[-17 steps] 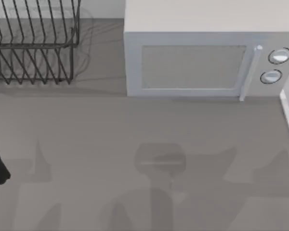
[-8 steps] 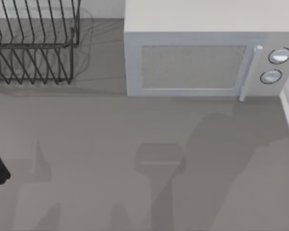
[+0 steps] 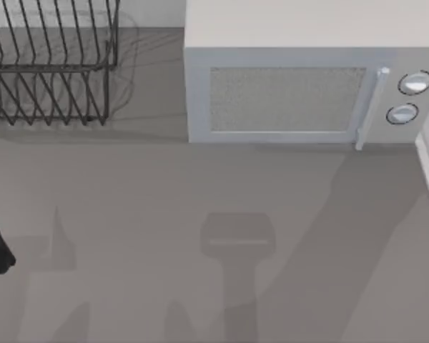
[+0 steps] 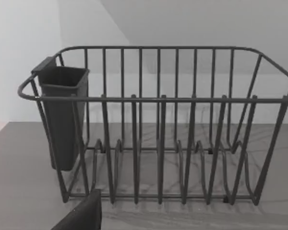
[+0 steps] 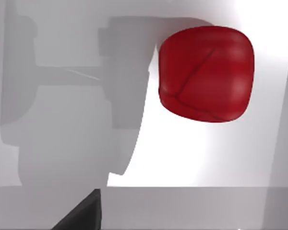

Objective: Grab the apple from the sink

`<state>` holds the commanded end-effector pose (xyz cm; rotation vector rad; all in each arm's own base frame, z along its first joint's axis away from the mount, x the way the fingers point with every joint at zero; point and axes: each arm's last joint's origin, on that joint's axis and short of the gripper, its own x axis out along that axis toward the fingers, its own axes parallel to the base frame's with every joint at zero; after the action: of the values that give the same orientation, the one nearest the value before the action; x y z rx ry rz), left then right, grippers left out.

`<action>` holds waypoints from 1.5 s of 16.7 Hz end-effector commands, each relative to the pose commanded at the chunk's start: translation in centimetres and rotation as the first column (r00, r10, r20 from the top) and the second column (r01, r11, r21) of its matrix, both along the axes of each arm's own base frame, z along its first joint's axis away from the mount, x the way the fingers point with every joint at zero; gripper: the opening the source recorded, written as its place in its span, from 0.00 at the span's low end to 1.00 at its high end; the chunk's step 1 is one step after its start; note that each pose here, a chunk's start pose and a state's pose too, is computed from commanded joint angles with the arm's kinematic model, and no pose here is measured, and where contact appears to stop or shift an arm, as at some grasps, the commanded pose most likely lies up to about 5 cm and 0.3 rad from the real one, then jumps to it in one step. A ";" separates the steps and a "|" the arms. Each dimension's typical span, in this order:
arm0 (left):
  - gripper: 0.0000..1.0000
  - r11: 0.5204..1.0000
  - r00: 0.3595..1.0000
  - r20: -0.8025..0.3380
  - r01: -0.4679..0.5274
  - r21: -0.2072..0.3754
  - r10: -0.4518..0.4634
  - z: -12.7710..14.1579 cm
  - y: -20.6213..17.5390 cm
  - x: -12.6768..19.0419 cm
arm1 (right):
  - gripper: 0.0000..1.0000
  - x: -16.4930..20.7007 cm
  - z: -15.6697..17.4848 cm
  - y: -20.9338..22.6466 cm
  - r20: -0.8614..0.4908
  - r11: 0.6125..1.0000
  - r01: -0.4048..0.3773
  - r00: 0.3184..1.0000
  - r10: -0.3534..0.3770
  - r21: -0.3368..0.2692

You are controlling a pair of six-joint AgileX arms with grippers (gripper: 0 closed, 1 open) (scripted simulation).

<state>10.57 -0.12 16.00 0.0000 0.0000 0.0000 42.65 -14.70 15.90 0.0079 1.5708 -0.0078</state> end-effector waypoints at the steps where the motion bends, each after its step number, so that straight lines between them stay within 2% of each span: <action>1: 1.00 1.000 1.000 0.000 0.000 0.000 0.000 0.0 0.0 0.0 | 1.00 0.0 0.0 0.0 0.000 1.000 0.000 1.000 0.000 0.000; 5: 1.00 1.000 1.000 0.000 0.000 0.000 0.000 0.0 0.0 0.0 | 1.00 0.2 -1.5 0.2 -0.005 1.000 -0.004 1.000 0.004 0.001; 14: 1.00 1.000 1.000 0.000 0.000 0.000 0.000 0.0 0.0 0.0 | 1.00 0.1 -14.6 0.0 0.005 1.000 0.000 1.000 0.000 -0.002; 19: 1.00 1.000 1.000 0.000 0.000 0.000 0.000 0.0 0.0 0.0 | 1.00 0.0 -15.2 0.0 0.000 1.000 0.000 1.000 0.000 0.000; 25: 1.00 1.000 1.000 0.000 0.000 0.000 0.000 0.0 0.0 0.0 | 0.55 0.0 -15.2 0.0 0.000 1.000 0.000 1.000 0.000 0.000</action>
<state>10.57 -0.12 16.00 0.0000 0.0000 0.0000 42.65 -14.70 0.67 0.0078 1.5708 -0.0079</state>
